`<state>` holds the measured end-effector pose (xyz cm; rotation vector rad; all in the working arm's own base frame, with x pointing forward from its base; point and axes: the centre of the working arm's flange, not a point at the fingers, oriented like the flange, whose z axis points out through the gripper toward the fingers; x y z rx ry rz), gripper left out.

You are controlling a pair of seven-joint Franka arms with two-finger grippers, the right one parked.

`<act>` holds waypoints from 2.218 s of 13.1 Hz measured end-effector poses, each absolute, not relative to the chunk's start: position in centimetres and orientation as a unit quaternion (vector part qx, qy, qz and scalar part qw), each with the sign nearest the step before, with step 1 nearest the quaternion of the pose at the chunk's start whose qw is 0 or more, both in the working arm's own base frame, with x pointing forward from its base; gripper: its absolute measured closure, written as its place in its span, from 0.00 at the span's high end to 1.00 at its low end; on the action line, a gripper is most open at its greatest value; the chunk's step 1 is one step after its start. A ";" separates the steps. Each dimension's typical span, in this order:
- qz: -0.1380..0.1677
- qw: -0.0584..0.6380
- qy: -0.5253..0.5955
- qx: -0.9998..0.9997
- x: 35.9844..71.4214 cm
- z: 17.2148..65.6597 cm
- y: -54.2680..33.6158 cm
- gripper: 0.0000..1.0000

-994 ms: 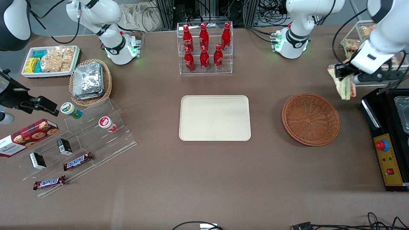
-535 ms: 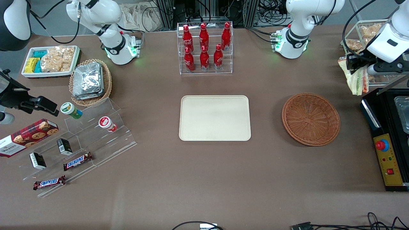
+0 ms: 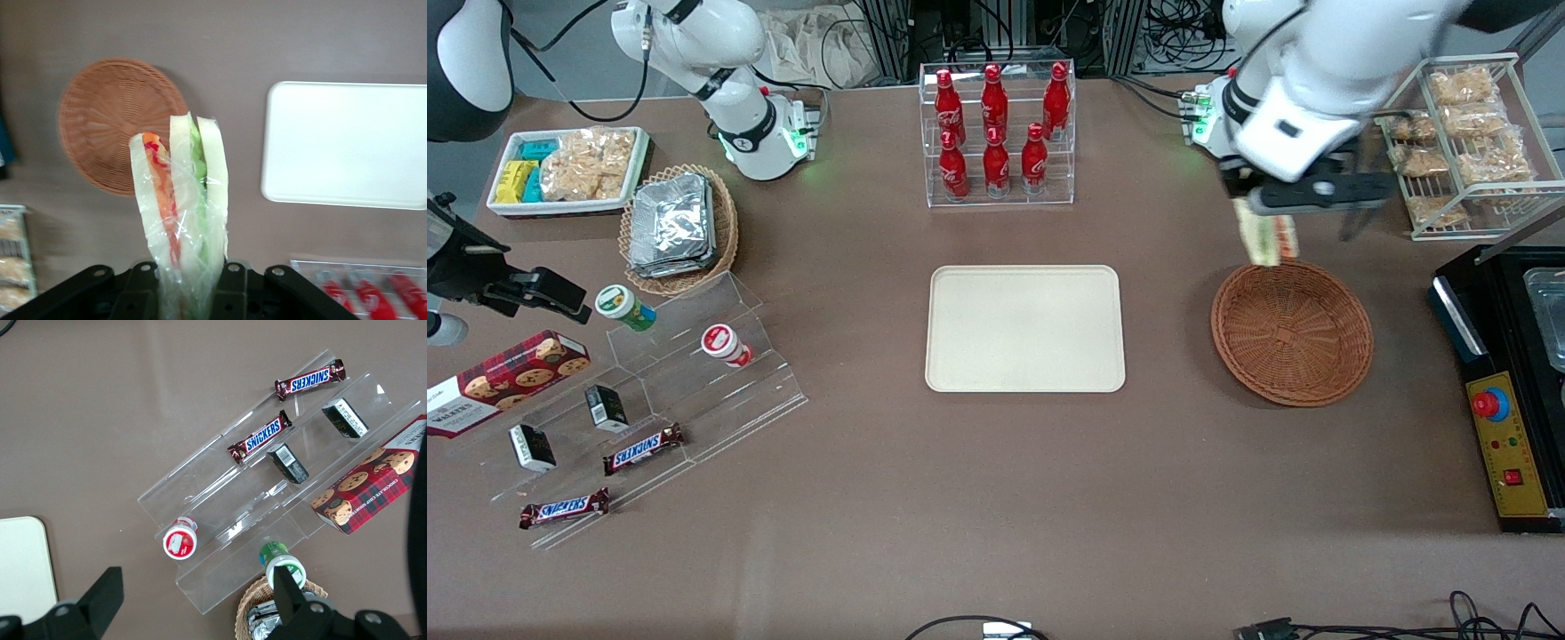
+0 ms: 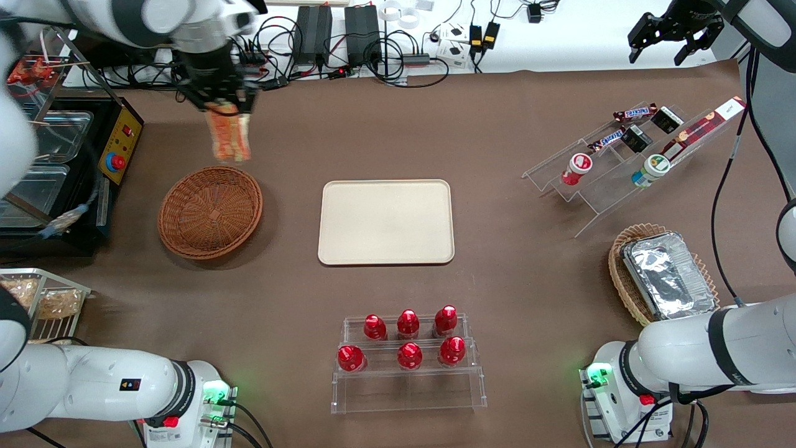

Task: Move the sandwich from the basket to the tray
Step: 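Carry the sandwich over the cream tray and lower it, then set the sandwich on the tray and open the left gripper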

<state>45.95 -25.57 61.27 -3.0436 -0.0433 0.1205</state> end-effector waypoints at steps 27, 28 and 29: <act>0.042 0.049 0.103 -0.993 47.7 23.1 -38.9 0.20; 0.044 0.047 0.101 -0.993 47.6 22.7 -39.0 0.20; 0.043 0.042 0.101 -0.993 47.5 22.4 -39.1 0.20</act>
